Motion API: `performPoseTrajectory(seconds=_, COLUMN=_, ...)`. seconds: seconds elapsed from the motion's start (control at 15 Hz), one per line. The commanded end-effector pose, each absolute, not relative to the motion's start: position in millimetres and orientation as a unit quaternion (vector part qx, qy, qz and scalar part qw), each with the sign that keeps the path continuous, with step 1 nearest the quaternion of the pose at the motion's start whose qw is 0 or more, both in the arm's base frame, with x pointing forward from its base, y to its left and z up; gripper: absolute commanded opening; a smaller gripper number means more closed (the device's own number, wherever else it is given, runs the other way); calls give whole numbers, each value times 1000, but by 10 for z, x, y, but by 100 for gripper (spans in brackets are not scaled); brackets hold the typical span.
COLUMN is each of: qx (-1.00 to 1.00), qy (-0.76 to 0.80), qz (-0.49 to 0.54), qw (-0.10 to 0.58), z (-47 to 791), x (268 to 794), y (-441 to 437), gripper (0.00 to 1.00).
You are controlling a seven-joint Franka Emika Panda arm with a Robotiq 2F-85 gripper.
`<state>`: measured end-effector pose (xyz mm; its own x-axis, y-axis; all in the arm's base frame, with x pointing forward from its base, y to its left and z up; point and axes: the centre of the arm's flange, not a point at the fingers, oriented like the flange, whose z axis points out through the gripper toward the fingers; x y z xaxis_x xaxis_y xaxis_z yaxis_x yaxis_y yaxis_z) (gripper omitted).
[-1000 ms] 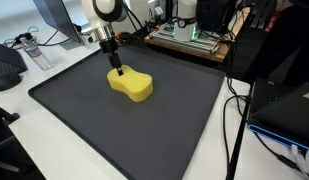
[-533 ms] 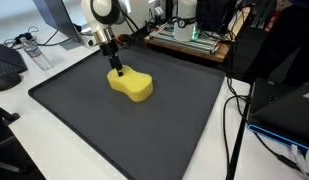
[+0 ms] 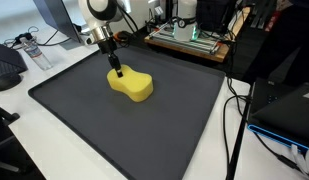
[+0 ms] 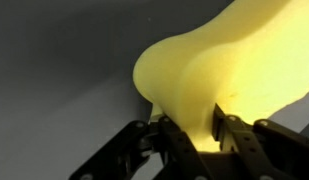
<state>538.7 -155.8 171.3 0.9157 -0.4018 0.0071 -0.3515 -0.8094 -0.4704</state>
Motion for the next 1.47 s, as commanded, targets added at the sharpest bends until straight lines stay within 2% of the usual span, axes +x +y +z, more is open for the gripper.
performPoseTrajectory(seconds=0.0, qx=-945, qy=185, qz=-57, qw=264, z=1713, x=5401, y=-1511, gripper=10)
performPoseTrajectory(seconds=0.13, qx=-944, qy=179, qz=-57, qw=271, z=1736, x=5405, y=-1492, gripper=7)
performPoseTrajectory(seconds=0.27, qx=-942, qy=172, qz=-58, qw=281, z=1774, x=5404, y=-1469, gripper=10)
performPoseTrajectory(seconds=0.67, qx=-937, qy=159, qz=-43, qw=307, z=1814, x=5391, y=-1362, gripper=9)
performPoseTrajectory(seconds=1.4, qx=-939, qy=172, qz=-42, qw=294, z=1810, x=5380, y=-1400, gripper=10)
